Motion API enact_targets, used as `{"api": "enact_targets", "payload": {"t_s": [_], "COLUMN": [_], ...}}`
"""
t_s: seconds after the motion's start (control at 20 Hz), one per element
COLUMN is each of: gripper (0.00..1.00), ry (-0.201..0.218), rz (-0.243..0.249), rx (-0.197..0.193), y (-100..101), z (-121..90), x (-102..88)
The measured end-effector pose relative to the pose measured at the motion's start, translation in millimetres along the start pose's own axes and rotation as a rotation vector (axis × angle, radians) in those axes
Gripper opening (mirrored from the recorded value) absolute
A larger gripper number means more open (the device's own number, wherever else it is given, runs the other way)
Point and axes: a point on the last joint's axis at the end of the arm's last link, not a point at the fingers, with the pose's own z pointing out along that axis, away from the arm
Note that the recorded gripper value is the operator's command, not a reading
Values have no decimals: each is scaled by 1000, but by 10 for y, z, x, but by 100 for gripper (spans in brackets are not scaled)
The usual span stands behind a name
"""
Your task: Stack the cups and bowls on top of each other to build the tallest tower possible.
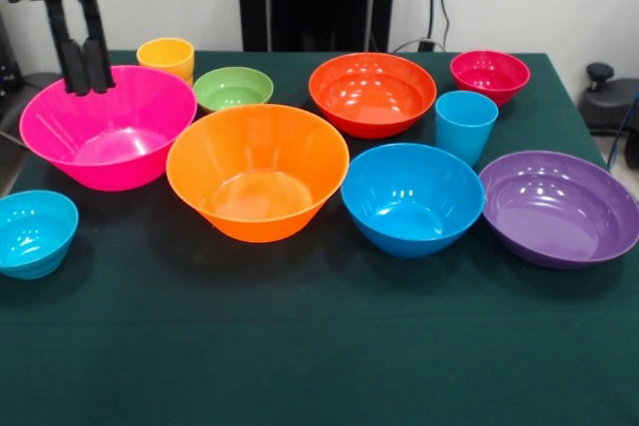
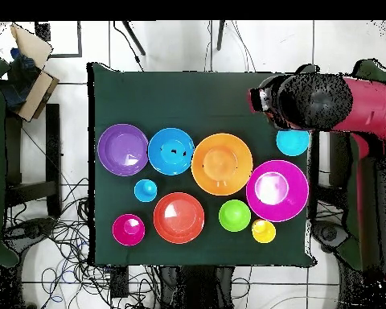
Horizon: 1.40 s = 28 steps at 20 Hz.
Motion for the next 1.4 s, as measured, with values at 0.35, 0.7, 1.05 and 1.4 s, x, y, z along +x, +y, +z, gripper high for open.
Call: {"api": "enact_targets", "payload": {"t_s": [0.35, 0.7, 1.05, 1.4], "gripper": [0, 0, 0, 0], "ry": [-18, -21, -14, 20], "rz": [53, 113, 164, 184], "rx": [3, -8, -29, -46], "y": [-314, -646, -883, -978], "z": [103, 277, 540, 974], "x": [13, 167, 346, 585]}}
